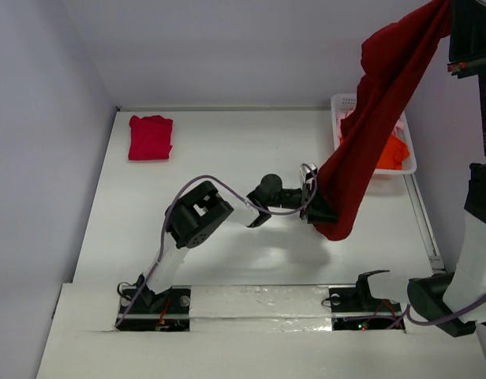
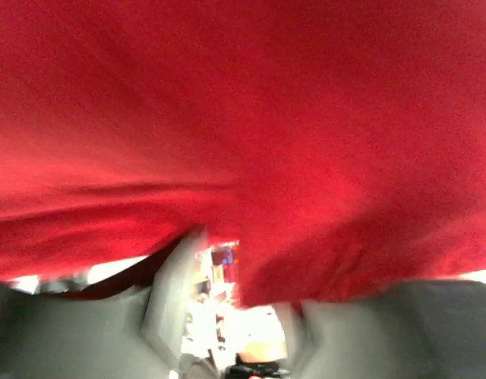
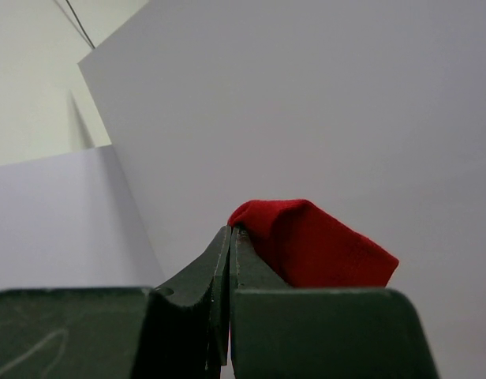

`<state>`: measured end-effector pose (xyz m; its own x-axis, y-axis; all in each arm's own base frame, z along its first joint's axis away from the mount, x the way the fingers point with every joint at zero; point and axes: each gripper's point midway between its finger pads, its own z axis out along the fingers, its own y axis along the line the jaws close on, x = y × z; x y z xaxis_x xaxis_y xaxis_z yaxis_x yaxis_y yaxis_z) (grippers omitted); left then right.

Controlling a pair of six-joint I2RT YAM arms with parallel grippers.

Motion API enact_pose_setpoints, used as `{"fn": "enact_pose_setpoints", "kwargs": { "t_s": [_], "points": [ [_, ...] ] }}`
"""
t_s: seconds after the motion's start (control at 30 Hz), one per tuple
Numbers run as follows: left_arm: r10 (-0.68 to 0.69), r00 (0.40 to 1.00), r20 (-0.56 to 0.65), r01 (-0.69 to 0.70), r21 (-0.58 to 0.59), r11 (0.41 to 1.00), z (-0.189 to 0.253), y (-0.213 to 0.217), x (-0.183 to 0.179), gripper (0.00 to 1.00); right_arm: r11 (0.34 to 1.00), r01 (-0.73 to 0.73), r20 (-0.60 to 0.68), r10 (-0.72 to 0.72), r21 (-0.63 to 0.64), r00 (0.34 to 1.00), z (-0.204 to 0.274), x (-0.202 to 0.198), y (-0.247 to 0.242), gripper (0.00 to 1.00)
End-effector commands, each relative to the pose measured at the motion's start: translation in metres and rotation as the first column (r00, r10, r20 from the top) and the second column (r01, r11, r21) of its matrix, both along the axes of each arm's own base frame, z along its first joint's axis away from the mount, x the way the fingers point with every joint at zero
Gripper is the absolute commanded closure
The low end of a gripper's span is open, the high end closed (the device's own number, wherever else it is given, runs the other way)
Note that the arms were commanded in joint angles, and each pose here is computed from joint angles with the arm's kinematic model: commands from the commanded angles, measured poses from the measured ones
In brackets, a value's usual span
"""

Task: Fold and stack the t-shirts
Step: Flatten the tshirt out

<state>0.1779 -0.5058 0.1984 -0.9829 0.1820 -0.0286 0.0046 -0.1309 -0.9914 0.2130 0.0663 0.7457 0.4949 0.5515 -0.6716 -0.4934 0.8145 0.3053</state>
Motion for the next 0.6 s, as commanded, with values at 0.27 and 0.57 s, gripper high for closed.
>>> {"fn": "enact_pose_setpoints", "kwargs": {
  "t_s": [0.27, 0.57],
  "points": [
    [0.125, 0.895, 0.428, 0.151, -0.555, 0.818, 0.096, 0.051, -0.043, 1.0, 0.999, 0.018, 0.139, -0.021, 0.027, 0.99, 0.03, -0.052, -0.012, 1.0],
    [0.182, 0.884, 0.431, 0.078, -0.518, 0.852, 0.088, 0.044, -0.029, 0.71, 0.999, 0.027, 0.125, -0.029, 0.019, 0.992, 0.025, -0.05, -0.012, 1.0]
  ]
}}
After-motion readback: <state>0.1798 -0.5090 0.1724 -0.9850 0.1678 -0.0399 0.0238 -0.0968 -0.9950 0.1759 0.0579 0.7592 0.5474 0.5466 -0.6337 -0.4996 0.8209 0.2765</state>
